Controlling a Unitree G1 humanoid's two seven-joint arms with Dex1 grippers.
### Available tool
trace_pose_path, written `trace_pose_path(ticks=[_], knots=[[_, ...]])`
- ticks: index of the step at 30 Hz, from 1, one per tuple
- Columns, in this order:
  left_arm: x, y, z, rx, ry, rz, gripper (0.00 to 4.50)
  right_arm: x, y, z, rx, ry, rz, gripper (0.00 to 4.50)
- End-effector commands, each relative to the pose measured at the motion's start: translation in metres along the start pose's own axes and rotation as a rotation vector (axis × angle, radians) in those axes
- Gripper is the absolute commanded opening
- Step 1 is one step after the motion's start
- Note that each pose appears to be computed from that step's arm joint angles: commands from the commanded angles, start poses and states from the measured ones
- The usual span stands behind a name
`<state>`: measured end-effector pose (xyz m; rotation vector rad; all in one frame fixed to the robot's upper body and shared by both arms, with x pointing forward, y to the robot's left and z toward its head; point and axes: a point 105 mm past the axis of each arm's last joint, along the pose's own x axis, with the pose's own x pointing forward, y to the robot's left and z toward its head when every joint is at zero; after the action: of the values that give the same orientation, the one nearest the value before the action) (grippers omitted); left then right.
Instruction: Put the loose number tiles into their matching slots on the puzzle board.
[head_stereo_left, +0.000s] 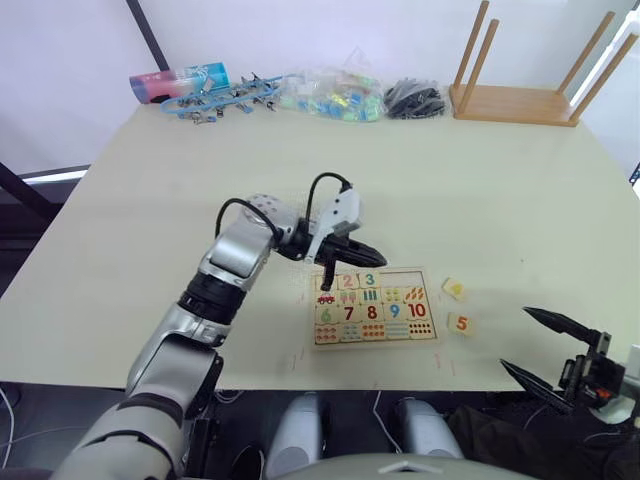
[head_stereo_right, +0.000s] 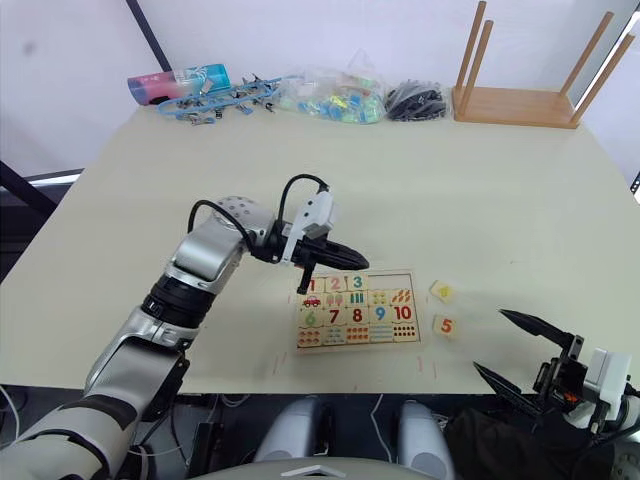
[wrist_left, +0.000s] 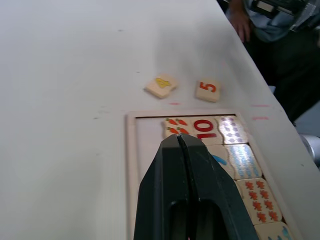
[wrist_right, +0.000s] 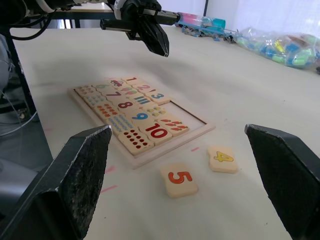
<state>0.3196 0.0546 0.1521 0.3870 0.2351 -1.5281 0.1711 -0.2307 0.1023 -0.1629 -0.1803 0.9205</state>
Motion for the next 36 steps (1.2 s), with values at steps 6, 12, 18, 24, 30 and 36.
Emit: trace_pose_path(ticks=[6,12,18,24,30,36], knots=[[-0.043,0.010,-0.011,-0.039,-0.151,0.242,0.04,-0.004,-0.012,-0.001,0.003,0.026,-0.074,4.50],[-0.085,0.004,-0.042,-0.059,-0.157,0.382,0.04,-0.011,-0.019,-0.003,0.010,0.063,-0.125,4.50],[-0.119,-0.014,-0.070,-0.082,-0.154,0.471,0.56,-0.016,-0.029,-0.007,0.030,0.090,-0.201,4.50],[-0.142,-0.032,-0.098,-0.114,-0.124,0.570,2.87,-0.023,-0.034,-0.012,0.055,0.121,-0.234,4.50],[-0.157,-0.054,-0.110,-0.135,-0.135,0.583,4.41,-0.035,-0.042,-0.014,0.066,0.164,-0.244,4.50],[-0.167,-0.067,-0.118,-0.147,-0.125,0.605,4.41,-0.050,-0.048,-0.017,0.067,0.205,-0.266,4.50]])
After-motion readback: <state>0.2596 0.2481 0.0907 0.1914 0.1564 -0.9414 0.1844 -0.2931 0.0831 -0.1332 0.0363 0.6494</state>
